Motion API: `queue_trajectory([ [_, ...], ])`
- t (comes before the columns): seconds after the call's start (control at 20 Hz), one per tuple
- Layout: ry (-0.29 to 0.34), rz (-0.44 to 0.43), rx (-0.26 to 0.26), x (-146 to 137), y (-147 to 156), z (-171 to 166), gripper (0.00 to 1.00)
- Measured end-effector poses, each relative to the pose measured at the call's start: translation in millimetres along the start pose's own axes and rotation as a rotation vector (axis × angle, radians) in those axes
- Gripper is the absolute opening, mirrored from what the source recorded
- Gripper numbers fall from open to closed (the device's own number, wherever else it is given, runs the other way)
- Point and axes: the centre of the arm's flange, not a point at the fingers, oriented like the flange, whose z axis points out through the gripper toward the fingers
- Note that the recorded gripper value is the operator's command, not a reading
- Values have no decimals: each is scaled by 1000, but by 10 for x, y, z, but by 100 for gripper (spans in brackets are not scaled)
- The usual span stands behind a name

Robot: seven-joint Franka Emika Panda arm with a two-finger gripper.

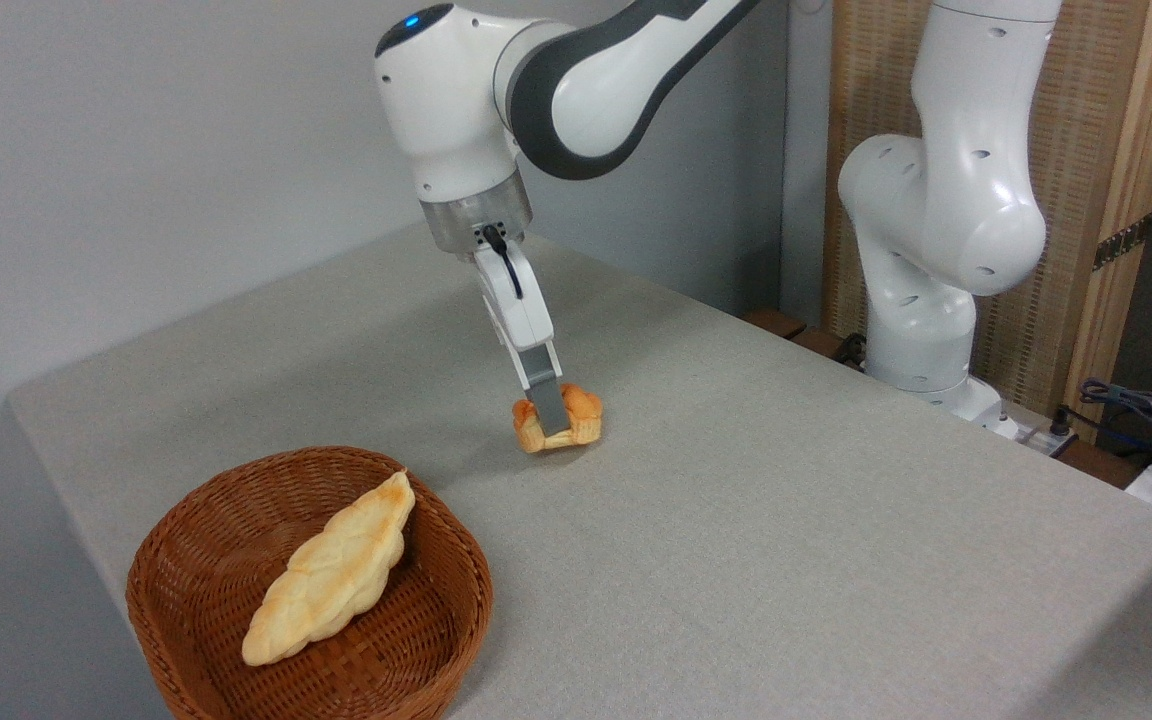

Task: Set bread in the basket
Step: 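Carry the held roll over the wicker basket beside the loaf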

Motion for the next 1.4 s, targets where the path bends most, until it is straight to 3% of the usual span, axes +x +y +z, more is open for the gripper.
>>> queue_trajectory([
  [0.2, 27, -19, 25, -17, -102, -245, 29],
  [0.45, 91, -77, 85, -19, -423, -806, 31],
  [0.65, 140, -151, 136, -97, -939, -1155, 33],
  [0.95, 154, -217, 190, -56, -1553, -1201, 34],
  [1.0, 162, -222, 205, -44, -1615, -1210, 37],
  [1.15, 234, -246, 315, -28, -1891, -1304, 51],
  [1.25, 263, -268, 343, -23, -1942, -1348, 74],
  [1.4, 308, -305, 325, 0, -1939, -1374, 99],
])
